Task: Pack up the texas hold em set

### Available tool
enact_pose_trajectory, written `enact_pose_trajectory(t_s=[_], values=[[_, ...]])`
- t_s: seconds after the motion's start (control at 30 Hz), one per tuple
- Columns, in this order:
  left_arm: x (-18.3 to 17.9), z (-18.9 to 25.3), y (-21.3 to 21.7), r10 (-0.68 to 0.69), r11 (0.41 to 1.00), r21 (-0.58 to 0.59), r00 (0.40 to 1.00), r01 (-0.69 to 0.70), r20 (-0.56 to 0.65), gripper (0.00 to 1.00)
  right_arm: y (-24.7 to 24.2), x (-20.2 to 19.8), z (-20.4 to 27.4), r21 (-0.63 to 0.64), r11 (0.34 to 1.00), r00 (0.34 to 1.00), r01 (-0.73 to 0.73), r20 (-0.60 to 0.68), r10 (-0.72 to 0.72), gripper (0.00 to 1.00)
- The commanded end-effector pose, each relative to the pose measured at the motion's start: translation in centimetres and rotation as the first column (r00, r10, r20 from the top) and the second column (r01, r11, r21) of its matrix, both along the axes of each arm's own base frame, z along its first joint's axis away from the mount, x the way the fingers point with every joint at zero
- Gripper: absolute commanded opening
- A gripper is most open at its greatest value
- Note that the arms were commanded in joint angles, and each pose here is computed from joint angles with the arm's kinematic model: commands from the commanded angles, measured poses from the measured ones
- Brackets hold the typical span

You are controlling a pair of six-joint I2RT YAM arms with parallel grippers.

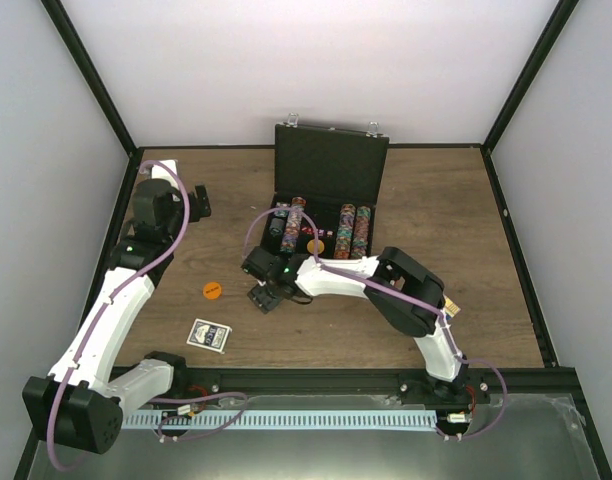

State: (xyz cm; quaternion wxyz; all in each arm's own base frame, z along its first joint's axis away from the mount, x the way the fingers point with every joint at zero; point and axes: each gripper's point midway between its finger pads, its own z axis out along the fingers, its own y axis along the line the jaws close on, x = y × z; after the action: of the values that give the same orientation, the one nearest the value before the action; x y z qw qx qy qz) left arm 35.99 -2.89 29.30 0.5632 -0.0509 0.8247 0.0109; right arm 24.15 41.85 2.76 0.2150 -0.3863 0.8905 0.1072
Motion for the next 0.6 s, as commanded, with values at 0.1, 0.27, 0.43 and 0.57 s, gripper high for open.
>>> enact_pose_trajectory(t_s=[0.1,0.27,0.43,0.57], values=[[0.24,0.13,-0.26,-0.007,1.0,-0.008,1.0,0.008,0.013,1.0,-0.39,-0.12,-1.72,-0.069,0.997,0.999,-0.032,-0.018,0.031,0.65],[0.23,0.12,-0.27,-0.008,1.0,-0.008,1.0,0.008,0.013,1.0,-0.5,-0.27,-2.13,-0.083,0.996,0.999,-0.037,-0.029,0.035,0.56],[0.22,0.2,-0.27,-0.008,1.0,-0.009,1.0,0.008,0.015,1.0,-0.72,-0.27,-2.32,-0.089,0.996,0.999,-0.029,-0.029,0.027,0.49],[0.22,0.19,-0.26,-0.008,1.0,-0.008,1.0,0.008,0.015,1.0,-0.56,0.1,-1.83,-0.077,0.997,1.0,-0.012,-0.011,0.011,0.45]])
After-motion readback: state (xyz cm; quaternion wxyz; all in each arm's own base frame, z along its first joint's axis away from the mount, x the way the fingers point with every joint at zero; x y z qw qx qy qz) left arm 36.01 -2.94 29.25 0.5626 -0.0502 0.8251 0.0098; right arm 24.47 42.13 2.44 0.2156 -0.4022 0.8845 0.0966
